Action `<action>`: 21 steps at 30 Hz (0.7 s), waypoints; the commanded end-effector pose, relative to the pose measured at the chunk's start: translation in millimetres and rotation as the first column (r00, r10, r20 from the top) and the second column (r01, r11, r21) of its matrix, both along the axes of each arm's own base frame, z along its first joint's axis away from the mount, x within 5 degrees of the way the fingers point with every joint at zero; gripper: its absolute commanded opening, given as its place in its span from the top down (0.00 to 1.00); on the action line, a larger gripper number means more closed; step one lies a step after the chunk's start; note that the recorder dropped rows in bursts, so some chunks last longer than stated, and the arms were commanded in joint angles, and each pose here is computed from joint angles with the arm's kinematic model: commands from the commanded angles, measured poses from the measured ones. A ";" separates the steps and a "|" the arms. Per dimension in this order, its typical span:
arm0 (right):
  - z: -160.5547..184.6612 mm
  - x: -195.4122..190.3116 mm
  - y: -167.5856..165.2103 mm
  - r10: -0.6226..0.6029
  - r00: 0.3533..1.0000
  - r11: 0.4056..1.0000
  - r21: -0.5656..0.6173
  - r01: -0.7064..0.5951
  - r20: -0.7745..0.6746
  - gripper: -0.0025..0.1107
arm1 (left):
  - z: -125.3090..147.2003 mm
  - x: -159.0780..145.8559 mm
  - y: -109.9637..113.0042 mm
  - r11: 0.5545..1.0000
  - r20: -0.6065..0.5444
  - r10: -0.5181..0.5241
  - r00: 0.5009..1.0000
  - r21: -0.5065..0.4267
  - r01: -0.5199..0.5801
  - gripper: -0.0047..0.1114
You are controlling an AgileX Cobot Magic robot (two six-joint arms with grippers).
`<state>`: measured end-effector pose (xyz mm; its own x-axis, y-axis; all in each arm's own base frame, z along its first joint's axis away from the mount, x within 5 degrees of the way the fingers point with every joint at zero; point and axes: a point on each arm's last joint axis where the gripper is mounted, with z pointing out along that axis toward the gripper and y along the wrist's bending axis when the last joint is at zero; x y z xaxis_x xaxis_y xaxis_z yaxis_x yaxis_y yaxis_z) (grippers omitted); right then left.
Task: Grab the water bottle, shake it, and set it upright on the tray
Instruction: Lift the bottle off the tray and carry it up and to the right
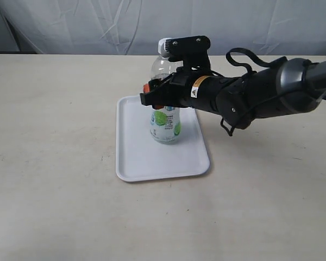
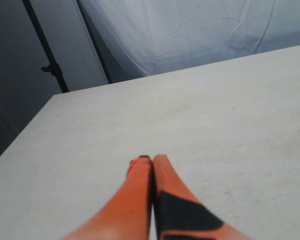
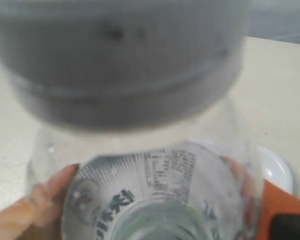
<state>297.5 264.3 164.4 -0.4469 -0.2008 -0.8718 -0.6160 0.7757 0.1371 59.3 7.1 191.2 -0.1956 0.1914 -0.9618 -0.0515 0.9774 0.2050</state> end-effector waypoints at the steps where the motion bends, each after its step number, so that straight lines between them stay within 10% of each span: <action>1: 5.8 0.4 0.3 0.018 1.000 1.000 -0.012 -0.018 0.025 0.98 | 0.7 0.0 -0.1 1.000 0.015 -0.001 1.000 -0.002 0.001 0.96; 21: 143.6 -84.9 -32.9 0.107 0.992 0.994 -0.035 -0.105 0.066 0.98 | 0.7 0.0 -0.1 1.000 0.015 -0.001 1.000 -0.002 0.001 0.96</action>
<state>229.7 236.0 291.2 -0.3986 -0.2777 -0.8741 -0.6770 0.7320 0.0761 59.3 7.1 191.2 -0.1956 0.1914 -0.9618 -0.0515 0.9774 0.2050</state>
